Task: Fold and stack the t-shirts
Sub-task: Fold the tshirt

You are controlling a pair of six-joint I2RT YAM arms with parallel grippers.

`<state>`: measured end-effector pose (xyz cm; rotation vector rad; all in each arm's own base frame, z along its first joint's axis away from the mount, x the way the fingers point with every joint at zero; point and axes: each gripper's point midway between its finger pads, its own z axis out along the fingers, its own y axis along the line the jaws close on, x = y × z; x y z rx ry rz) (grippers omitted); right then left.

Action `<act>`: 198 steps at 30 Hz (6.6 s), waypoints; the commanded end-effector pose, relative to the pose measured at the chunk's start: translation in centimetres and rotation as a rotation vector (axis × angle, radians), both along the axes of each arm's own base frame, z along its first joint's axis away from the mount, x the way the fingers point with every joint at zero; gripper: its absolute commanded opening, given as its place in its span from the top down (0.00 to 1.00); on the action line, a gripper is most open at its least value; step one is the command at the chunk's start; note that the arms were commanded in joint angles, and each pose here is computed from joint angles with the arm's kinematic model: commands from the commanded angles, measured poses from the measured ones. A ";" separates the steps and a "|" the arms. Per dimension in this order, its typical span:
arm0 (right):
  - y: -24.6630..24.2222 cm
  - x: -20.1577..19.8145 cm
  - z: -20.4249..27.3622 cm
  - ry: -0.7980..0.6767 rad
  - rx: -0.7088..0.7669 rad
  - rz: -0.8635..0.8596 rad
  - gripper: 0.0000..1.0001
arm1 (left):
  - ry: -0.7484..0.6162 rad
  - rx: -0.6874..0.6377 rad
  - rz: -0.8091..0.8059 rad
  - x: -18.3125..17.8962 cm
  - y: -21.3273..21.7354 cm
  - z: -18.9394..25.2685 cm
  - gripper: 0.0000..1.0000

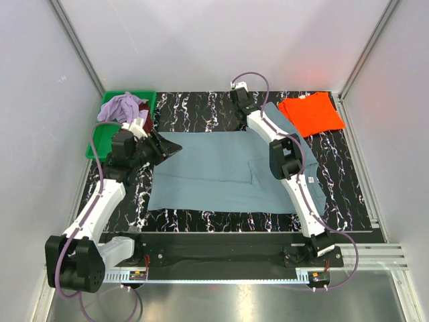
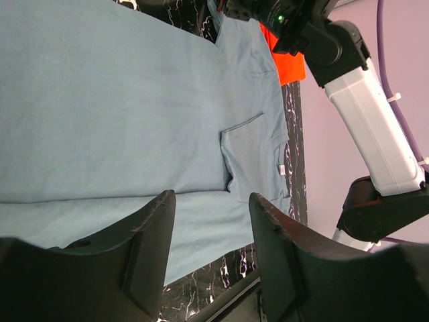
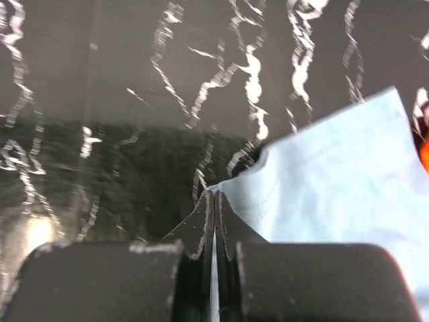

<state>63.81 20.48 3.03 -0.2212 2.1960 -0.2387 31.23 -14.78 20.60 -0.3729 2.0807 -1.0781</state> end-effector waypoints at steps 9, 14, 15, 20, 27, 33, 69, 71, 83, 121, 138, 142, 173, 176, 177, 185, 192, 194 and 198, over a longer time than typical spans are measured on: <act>-3.6 -1.8 16.5 -0.297 0.157 -0.281 1.00 | -0.118 -0.059 0.005 -1.0 -0.1 4.3 0.46; -3.9 -4.9 16.1 -0.251 0.241 -0.349 1.00 | -0.141 -0.062 0.013 -2.0 0.1 5.4 0.46; -3.9 -5.5 16.1 -0.245 0.252 -0.358 1.00 | -0.142 -0.063 0.011 -2.2 0.1 5.5 0.46; -4.4 -9.5 15.1 -0.196 0.300 -0.404 1.00 | -0.157 -0.063 0.012 -3.5 0.3 6.2 0.46; -6.5 -15.5 12.0 -0.093 0.351 -0.581 1.00 | -0.170 -0.045 0.023 -5.3 0.8 6.3 0.45; -7.7 -20.9 9.8 -0.060 0.430 -0.660 1.00 | -0.149 -0.004 0.039 -5.9 1.3 5.1 0.45; -4.5 -10.2 2.1 0.181 0.027 -0.315 0.53 | 0.030 0.120 0.132 -0.5 3.5 -0.6 0.41; -4.9 -10.0 1.2 0.201 0.030 -0.332 0.55 | 0.028 0.116 0.124 -0.4 3.4 -0.6 0.40; -6.2 -10.5 -0.5 0.236 0.044 -0.357 0.89 | 0.045 0.158 0.174 2.5 4.7 -0.2 0.41; -17.5 -19.9 12.3 0.034 0.349 -0.549 1.00 | 0.330 0.406 0.390 12.3 8.4 -6.4 0.40; -17.0 -21.0 12.2 0.024 0.417 -0.529 1.00 | 0.596 0.319 0.793 15.0 9.8 -11.6 0.50; -17.0 -21.1 11.8 0.026 0.417 -0.523 1.00 | 0.657 0.374 0.828 15.0 9.7 -13.4 0.51; -16.7 -21.2 11.4 0.037 0.437 -0.500 1.00 | 0.642 0.443 0.829 17.6 10.2 -16.1 0.53; -16.7 -21.1 11.5 0.034 0.438 -0.502 1.00 | 0.649 0.442 0.818 17.5 10.0 -16.4 0.64; -16.8 -21.2 11.5 0.034 0.436 -0.502 1.00 | 0.645 0.438 0.819 17.6 10.0 -16.3 0.68; -18.2 -21.4 12.6 0.025 0.436 -0.557 1.00 | 0.575 0.420 0.785 17.9 9.5 -12.8 1.00; -19.0 -21.7 15.4 -0.014 0.457 -0.575 1.00 | 0.528 0.406 0.758 17.1 9.1 -9.9 1.00; -19.5 -21.8 15.7 -0.018 0.458 -0.585 1.00 | 0.522 0.404 0.742 16.7 9.0 -9.6 1.00; -20.0 -22.2 16.7 -0.030 0.452 -0.589 1.00 | 0.522 0.415 0.731 15.7 9.0 -9.5 1.00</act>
